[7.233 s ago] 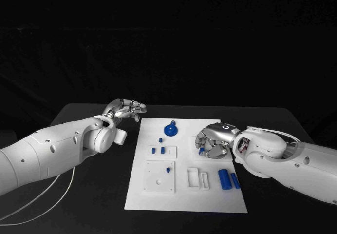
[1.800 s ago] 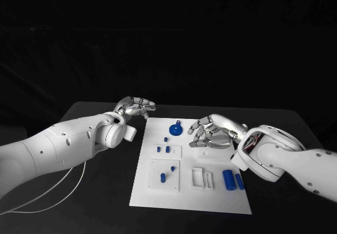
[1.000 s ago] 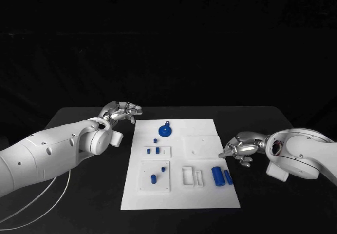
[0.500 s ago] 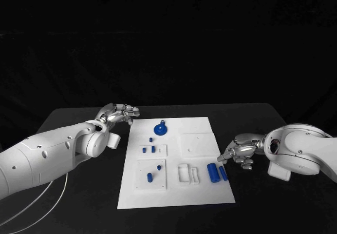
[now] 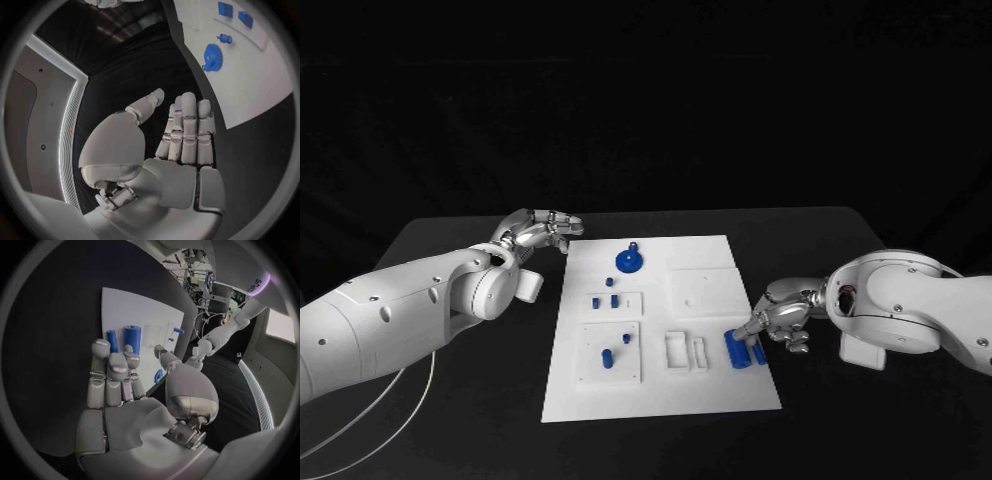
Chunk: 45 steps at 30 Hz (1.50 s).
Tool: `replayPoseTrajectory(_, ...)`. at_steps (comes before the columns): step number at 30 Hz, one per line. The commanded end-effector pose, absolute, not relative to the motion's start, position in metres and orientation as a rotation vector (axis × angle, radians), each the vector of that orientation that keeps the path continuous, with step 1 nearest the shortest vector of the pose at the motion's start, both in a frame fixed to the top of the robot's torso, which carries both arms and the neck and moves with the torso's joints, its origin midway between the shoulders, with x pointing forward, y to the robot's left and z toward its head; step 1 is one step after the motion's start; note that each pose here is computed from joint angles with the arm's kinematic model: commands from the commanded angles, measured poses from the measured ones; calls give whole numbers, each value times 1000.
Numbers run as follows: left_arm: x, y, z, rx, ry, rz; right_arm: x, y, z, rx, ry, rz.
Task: Assemble the parts on the task board
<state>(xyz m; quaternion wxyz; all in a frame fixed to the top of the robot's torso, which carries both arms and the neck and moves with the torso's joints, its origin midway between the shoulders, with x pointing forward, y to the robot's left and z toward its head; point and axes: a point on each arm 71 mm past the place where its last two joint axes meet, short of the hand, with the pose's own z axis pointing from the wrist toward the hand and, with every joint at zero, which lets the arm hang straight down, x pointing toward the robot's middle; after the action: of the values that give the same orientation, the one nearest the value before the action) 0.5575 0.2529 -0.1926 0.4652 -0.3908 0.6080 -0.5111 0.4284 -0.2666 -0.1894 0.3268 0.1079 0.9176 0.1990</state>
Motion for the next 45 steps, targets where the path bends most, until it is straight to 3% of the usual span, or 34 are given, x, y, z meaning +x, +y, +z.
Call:
replayPoseTrajectory(1, 557, 250, -192, -954, 1490, -1292, 426, -265, -193, 208, 2433, 466)
replayPoseTrajectory(12, 557, 249, -192, -951, 1494, -1298, 425, -252, -197, 95, 2406, 407)
replayPoseTrajectory(26, 557, 247, -192, -950, 1495, -1302, 427, -227, -196, 100, 2345, 467)
replayPoseTrajectory(45, 556, 248, -192, -944, 1504, -1293, 428, -216, -216, 78, 2411, 436)
